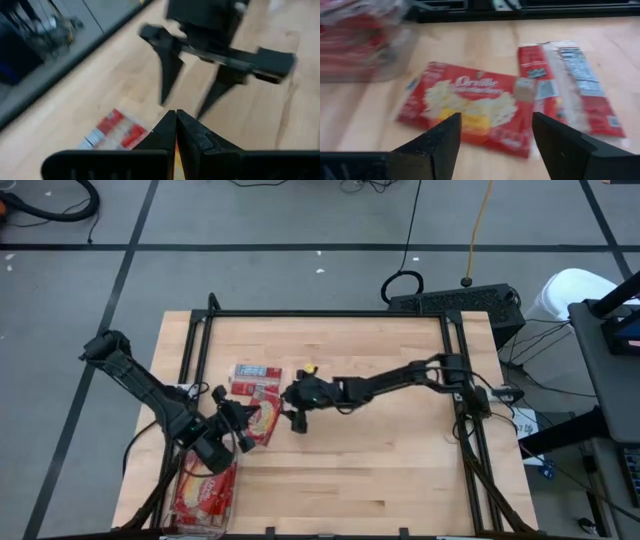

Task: Sort popcorn bags into baskets
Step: Put the popcorn bag into the transparent bin

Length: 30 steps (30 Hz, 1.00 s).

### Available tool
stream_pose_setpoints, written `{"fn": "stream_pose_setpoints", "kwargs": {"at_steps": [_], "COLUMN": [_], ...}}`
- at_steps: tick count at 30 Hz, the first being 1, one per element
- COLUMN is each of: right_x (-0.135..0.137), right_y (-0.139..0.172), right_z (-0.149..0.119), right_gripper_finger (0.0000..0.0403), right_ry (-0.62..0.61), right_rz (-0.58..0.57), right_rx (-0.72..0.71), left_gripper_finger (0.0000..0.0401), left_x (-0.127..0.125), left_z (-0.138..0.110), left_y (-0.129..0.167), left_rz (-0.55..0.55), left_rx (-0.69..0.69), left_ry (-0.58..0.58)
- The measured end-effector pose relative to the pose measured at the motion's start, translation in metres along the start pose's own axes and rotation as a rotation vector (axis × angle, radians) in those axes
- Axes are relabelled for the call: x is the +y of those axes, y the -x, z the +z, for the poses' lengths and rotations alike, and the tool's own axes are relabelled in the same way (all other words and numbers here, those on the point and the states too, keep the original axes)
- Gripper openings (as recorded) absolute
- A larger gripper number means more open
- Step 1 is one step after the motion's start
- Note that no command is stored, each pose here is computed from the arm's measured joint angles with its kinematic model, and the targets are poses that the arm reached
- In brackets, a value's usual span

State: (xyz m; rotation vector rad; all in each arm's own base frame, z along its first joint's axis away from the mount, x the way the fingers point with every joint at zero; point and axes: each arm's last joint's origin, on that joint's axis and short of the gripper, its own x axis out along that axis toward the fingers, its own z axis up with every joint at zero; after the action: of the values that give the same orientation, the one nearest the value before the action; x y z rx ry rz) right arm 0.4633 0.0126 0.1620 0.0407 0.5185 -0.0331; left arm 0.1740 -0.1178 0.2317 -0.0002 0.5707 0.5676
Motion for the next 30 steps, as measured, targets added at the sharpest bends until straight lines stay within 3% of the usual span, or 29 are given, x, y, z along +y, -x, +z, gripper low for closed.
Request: {"fn": "stream_pose_setpoints", "kwargs": {"at_steps": [6, 12, 19, 30], "right_x": [-0.031, -0.061, -0.058, -0.042], "right_y": [-0.012, -0.026, -0.035, -0.044], "right_z": [-0.003, -0.02, -0.032, -0.045], "right_gripper_finger": [0.0247, 0.0247, 0.0243, 0.0242], "right_ry": [-0.041, -0.162, -0.186, -0.107], "right_rz": [-0.041, 0.07, 0.09, 0.045], "right_rx": [0.009, 0.018, 0.034, 0.052], "left_gripper_finger": [0.0019, 0.0019, 0.0019, 0.0019], "left_x": [-0.002, -0.003, 0.0, 0.004], "left_z": [-0.008, -0.003, 0.0, 0.005], "left_y": [-0.004, -0.007, -0.013, -0.021], "left_rz": [-0.02, -0.02, 0.009, 0.046], "left_rx": [0.007, -0.022, -0.022, -0.018], "left_ry": [0.08, 0.07, 0.063, 0.076]}}
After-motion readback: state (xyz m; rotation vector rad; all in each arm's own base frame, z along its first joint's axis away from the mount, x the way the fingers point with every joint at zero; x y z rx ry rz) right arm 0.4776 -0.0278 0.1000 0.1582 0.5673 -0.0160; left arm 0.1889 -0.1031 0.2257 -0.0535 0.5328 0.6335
